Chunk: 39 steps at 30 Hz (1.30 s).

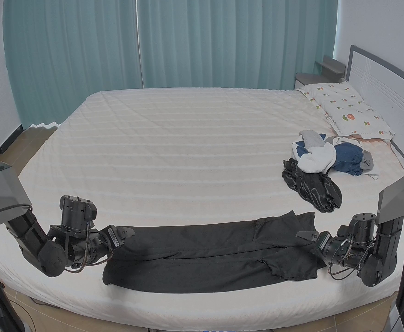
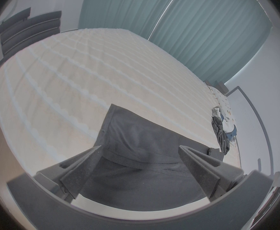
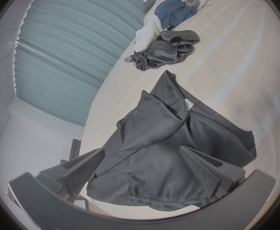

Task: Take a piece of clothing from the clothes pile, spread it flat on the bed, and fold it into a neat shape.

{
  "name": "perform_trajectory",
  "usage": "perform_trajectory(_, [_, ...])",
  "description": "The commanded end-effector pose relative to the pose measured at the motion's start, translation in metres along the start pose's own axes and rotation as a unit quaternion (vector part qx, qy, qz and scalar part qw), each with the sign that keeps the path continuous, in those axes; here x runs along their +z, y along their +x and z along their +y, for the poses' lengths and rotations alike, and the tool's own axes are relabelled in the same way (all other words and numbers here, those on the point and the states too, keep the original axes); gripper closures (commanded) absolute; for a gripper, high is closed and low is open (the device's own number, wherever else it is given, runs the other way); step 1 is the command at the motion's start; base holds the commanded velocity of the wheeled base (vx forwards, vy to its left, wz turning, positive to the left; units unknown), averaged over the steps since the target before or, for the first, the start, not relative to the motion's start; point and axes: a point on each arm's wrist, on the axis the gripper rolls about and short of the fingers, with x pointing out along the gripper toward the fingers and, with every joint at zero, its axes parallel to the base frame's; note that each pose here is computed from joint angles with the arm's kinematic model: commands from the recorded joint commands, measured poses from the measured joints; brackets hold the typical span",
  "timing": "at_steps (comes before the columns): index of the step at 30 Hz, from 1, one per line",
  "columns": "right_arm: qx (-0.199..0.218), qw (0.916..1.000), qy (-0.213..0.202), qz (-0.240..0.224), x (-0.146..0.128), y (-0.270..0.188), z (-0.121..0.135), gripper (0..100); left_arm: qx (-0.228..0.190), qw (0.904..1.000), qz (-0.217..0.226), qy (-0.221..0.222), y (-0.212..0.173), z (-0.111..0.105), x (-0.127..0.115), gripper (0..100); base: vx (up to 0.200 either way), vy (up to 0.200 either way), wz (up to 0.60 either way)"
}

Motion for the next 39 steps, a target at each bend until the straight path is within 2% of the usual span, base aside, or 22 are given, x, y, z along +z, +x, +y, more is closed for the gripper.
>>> perform_trajectory(1, [-0.002,1.0000,-0.003,-0.003,-0.003,0.000,0.002,0,0.003,0.9994,0.024,-0.026,0.019,-0.006,-0.011,0,0.000,0.000,0.00])
perform_trajectory(6, [-0.008,0.9999,-0.007,-0.006,-0.006,0.002,0.003,0,0.016,0.9976,0.058,-0.034,0.035,-0.012,-0.025,0,0.000,0.000,0.00])
perform_trajectory(14, [-0.008,0.9999,-0.008,-0.002,-0.008,0.002,0.004,0,0.028,0.9960,0.074,-0.041,0.047,-0.011,-0.035,0,0.000,0.000,0.00])
perform_trajectory(23, [-0.014,0.9999,-0.009,-0.002,-0.011,0.003,0.004,0,0.048,0.9951,0.069,-0.051,0.060,-0.003,-0.033,0,0.000,0.000,0.00])
perform_trajectory(34, [-0.026,0.9991,-0.026,-0.021,-0.019,0.006,0.014,0,0.069,0.9945,0.029,-0.073,0.065,0.008,-0.012,0,0.000,0.000,0.00])
perform_trajectory(39, [-0.022,0.9990,-0.027,-0.027,-0.018,0.004,0.017,0,0.077,0.9939,0.025,-0.075,0.067,0.012,-0.011,0,0.000,0.000,0.00])
